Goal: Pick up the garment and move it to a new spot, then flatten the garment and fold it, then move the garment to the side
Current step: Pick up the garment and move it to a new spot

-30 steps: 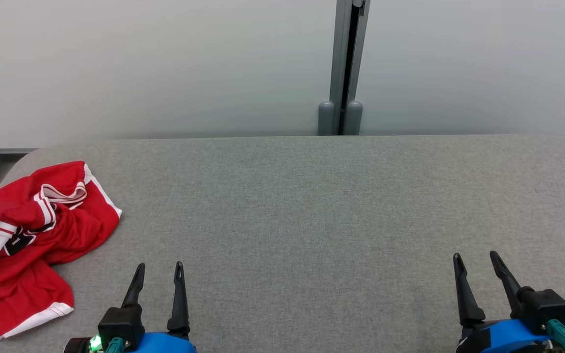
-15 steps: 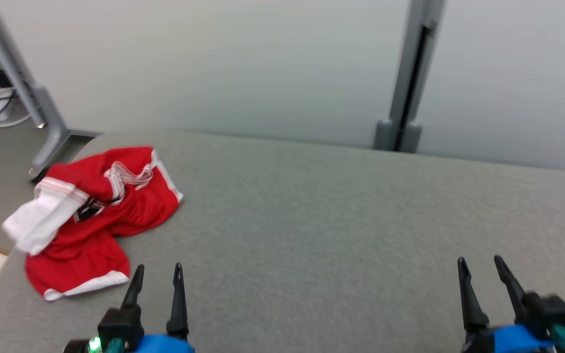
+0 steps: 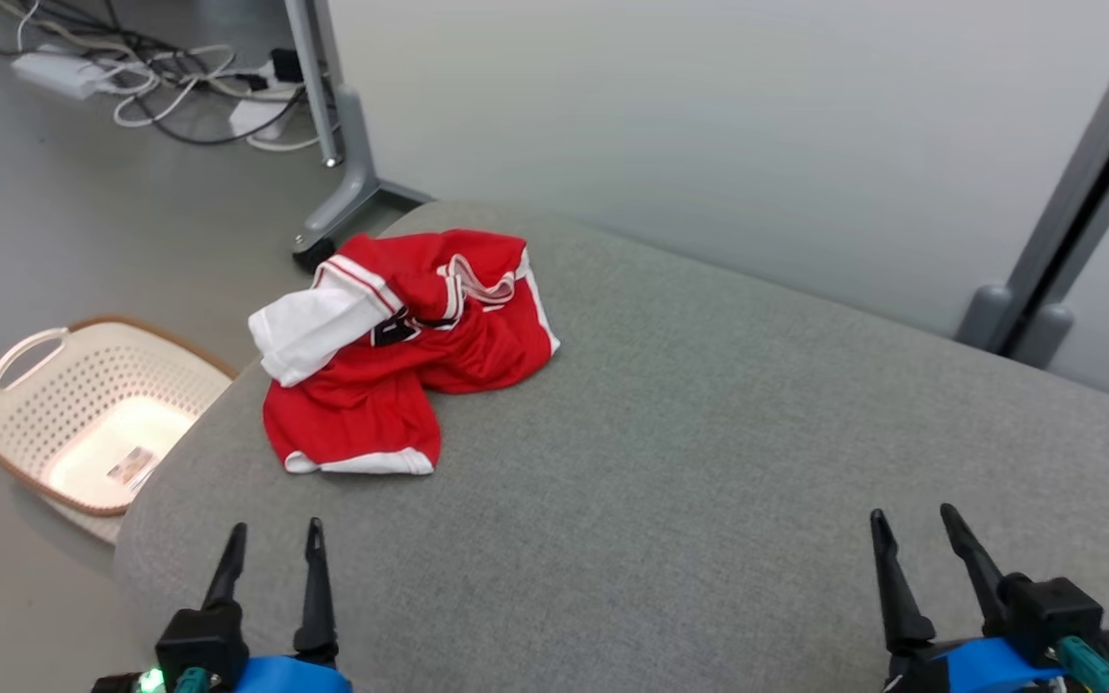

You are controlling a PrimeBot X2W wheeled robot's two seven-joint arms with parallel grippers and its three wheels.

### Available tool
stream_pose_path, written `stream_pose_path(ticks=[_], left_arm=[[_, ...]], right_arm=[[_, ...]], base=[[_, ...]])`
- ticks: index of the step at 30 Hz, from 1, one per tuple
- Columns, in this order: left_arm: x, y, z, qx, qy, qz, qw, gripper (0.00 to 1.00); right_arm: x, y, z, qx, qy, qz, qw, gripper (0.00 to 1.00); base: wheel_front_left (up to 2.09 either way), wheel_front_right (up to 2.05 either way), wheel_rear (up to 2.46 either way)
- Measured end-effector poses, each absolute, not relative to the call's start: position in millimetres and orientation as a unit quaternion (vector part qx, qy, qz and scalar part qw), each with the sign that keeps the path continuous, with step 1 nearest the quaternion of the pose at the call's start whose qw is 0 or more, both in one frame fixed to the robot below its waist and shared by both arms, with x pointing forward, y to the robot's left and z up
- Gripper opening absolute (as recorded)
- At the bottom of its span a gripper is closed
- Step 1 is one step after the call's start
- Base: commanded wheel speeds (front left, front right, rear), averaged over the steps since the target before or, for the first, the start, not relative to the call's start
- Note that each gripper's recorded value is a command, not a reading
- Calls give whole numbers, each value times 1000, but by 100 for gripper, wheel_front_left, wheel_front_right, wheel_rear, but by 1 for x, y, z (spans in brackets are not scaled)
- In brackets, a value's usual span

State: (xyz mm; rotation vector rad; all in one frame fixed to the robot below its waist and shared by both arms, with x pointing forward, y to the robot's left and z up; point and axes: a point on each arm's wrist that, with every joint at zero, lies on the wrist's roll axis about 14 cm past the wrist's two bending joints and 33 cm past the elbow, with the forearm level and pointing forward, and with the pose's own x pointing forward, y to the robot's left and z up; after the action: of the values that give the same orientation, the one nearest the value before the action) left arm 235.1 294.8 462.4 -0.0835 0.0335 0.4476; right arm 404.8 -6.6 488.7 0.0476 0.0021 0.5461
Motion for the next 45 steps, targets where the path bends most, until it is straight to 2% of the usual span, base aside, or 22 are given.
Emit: stream_pose_path(ticks=[7, 15, 20, 23, 26, 27, 30, 36, 45], left_arm=[[222, 310, 460, -40, 24, 261, 964, 100], [222, 313, 467, -56, 13, 265, 963, 100], [249, 344, 540, -48, -55, 253, 965, 100], [273, 357, 575, -31, -45, 221, 974, 100], [306, 375, 596, -43, -17, 208, 977, 100], [317, 382, 597, -76, -8, 210, 975, 100], [367, 394, 586, -111, 56, 206, 971, 100], [434, 393, 543, -127, 156, 198, 959, 100], [463, 393, 444, -132, 334, 248, 900, 100]], right_arm=[[409, 18, 479, 28, 14, 301, 953, 100], [411, 16, 479, 28, 15, 296, 955, 100], [413, 3, 471, 28, 24, 279, 960, 100], [418, -5, 469, 29, 24, 267, 963, 100], [421, -11, 459, 26, 34, 261, 964, 100], [423, -13, 457, 25, 36, 258, 965, 100], [431, -28, 447, 27, 46, 239, 970, 100], [441, -59, 420, 24, 77, 198, 977, 100], [454, -103, 392, 22, 101, 138, 985, 100]], base=[[0, 0, 0], [0, 0, 0], [0, 0, 0], [0, 0, 0], [0, 0, 0], [0, 0, 0], [0, 0, 0], [0, 0, 0], [0, 0, 0]])
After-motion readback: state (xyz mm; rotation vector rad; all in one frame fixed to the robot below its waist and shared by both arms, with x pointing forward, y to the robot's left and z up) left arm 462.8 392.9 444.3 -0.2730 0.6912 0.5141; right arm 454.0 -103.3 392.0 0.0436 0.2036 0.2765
